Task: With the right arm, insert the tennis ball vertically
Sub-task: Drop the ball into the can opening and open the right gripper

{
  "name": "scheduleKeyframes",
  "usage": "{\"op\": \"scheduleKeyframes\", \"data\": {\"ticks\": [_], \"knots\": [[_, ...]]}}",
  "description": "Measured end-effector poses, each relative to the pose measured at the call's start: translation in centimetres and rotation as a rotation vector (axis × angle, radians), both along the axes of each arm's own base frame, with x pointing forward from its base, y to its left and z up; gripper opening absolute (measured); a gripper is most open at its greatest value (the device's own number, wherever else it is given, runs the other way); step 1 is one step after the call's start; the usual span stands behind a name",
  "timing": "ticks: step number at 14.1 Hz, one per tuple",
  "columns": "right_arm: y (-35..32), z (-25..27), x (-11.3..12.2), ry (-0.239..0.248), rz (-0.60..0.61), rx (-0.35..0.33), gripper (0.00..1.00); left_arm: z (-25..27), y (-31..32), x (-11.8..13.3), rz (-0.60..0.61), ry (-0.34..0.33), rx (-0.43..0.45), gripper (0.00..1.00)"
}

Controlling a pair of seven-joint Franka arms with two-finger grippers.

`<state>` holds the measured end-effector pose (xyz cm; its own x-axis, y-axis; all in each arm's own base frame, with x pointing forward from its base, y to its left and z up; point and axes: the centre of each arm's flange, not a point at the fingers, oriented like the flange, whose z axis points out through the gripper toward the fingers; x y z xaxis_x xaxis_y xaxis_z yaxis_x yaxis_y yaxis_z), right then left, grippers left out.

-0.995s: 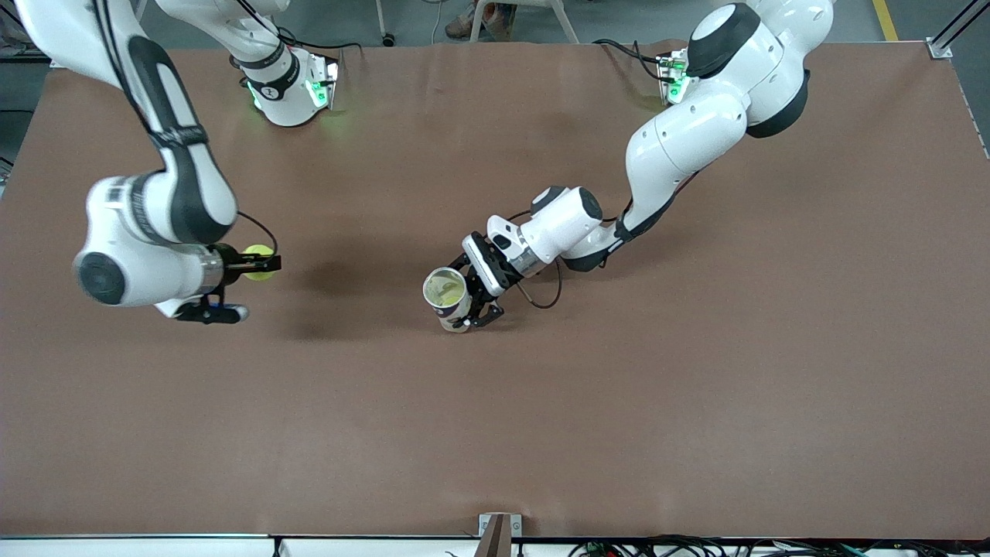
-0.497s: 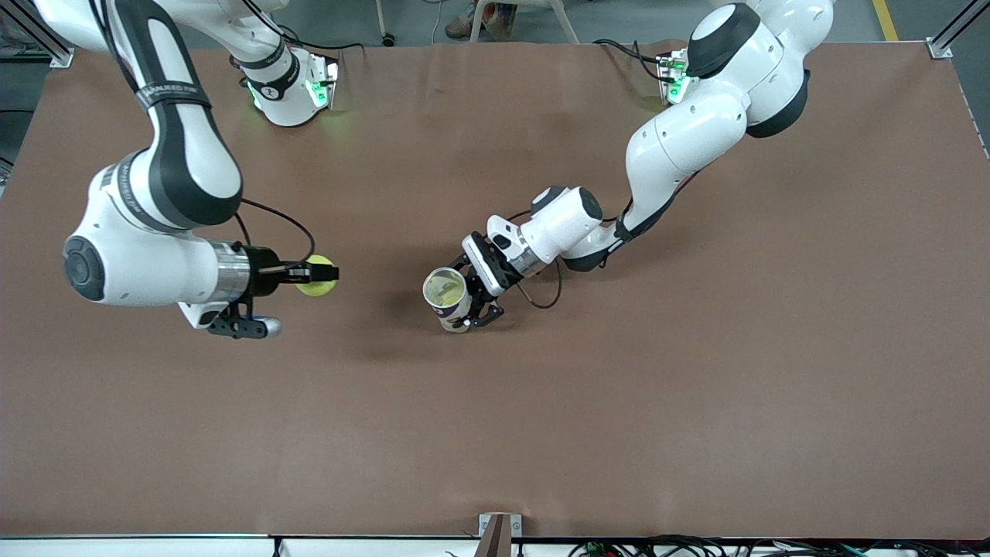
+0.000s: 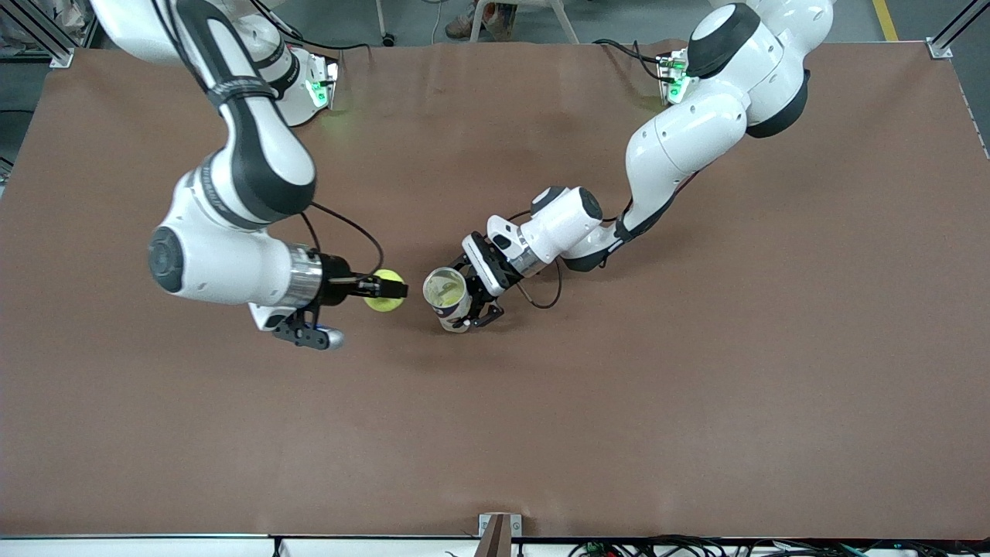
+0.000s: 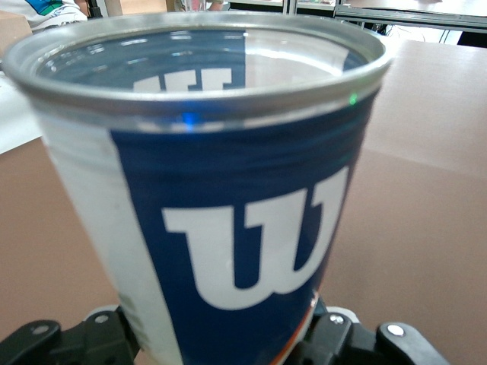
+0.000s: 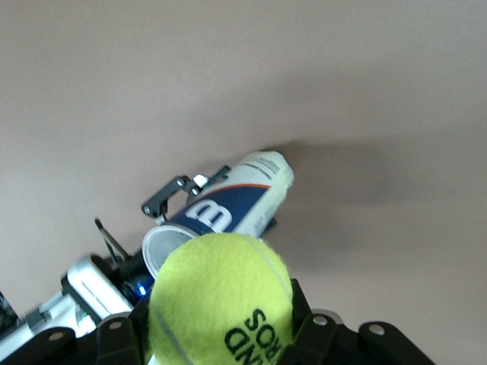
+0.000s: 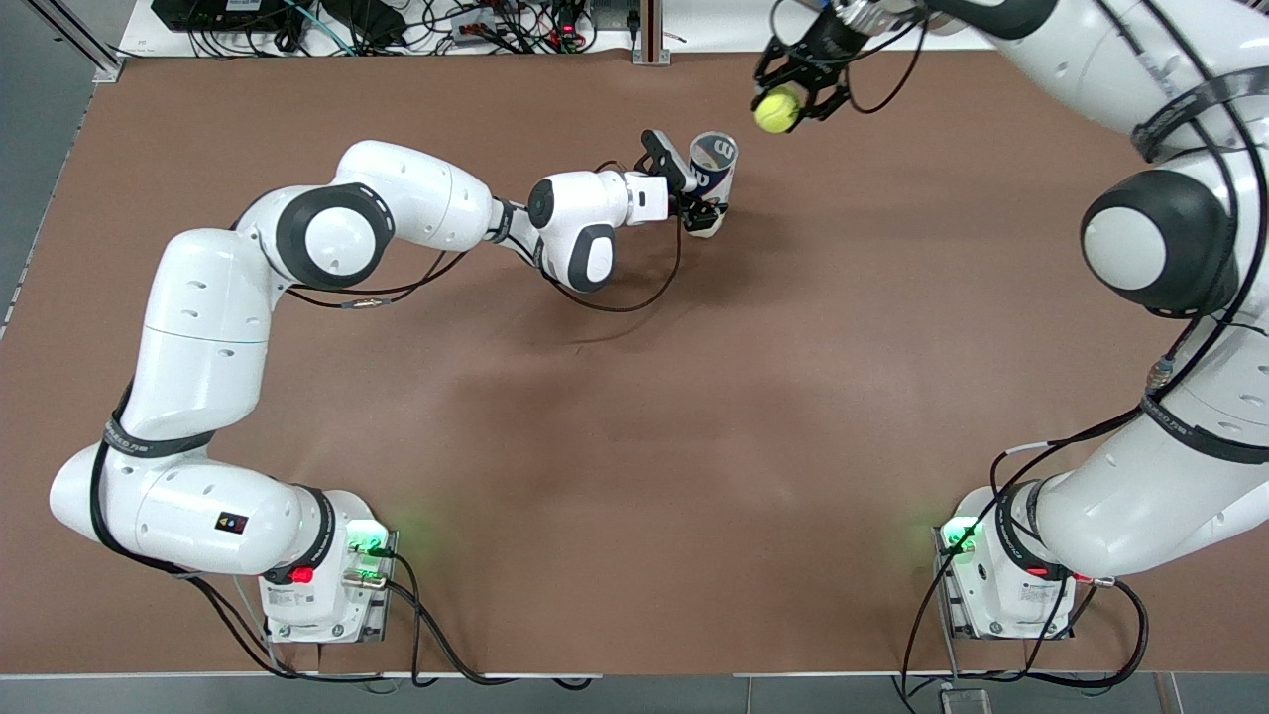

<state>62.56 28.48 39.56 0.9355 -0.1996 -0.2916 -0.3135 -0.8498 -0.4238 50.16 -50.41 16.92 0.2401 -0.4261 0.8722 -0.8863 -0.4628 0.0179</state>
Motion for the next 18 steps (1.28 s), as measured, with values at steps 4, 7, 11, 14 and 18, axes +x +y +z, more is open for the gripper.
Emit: {"op": "scheduleKeyframes", "data": {"ticks": [4, 7, 11, 14, 18], "knots": [[5.6, -1.6, -1.2, 0.038, -0.128, -0.025, 0.66, 0.0, 0.1, 0.0, 0.002, -0.002, 0.000, 0.78], [6.3, -2.2, -1.5, 0.058, -0.146, -0.033, 0.66, 0.0, 0.0, 0.0, 0.001, -0.002, 0.000, 0.78], [6.2, -2.3, -1.5, 0.062, -0.150, -0.032, 0.66, 0.0, 0.0, 0.0, 0.001, -0.002, 0.000, 0.78], [6.0, -2.3, -1.3, 0.060, -0.161, -0.031, 0.92, 0.1, -0.2, -0.2, -0.003, -0.004, -0.002, 0.79], [5.5, -1.6, -0.7, 0.046, -0.170, -0.026, 1.00, 0.0, -0.2, -0.2, -0.002, -0.005, -0.001, 0.79]]}}
